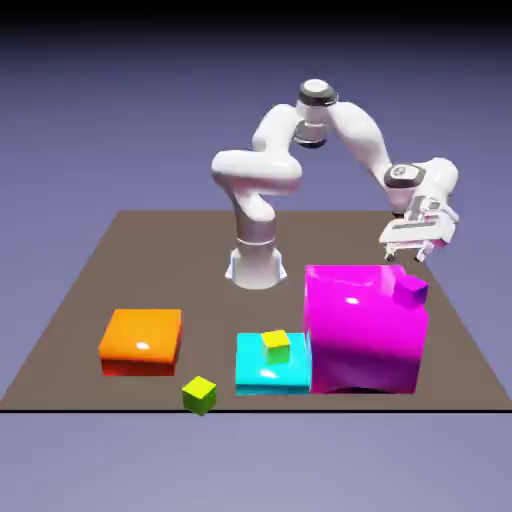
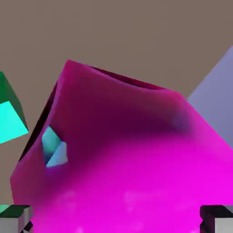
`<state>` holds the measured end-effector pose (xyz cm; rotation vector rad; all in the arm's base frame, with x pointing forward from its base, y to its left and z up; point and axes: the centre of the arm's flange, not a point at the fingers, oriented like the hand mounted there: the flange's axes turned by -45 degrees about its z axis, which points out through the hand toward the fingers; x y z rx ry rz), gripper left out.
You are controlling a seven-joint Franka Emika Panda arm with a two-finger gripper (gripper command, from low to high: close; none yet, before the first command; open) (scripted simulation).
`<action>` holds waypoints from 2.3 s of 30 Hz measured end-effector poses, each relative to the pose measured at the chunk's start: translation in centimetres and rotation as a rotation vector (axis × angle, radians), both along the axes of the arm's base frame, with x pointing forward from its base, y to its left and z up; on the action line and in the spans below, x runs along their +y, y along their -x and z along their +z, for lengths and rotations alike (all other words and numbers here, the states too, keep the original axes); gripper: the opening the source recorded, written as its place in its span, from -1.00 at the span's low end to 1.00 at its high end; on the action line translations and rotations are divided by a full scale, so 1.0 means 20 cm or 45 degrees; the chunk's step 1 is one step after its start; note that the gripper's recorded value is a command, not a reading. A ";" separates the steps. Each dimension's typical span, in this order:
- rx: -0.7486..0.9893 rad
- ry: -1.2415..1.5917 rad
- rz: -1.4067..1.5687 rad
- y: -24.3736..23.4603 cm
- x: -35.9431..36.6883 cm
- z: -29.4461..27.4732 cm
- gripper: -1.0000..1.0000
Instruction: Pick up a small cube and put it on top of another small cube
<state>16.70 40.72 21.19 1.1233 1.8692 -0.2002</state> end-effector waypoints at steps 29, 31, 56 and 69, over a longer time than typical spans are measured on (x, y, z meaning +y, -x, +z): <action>-0.175 -0.636 -0.503 -0.20 -0.01 0.39 -1.00; -0.149 -0.835 -0.709 -0.30 -0.07 0.51 -1.00; 0.245 -1.671 -4.316 -1.25 -1.99 0.49 -1.00; 0.619 -0.903 -5.316 -1.14 -2.35 0.02 -1.00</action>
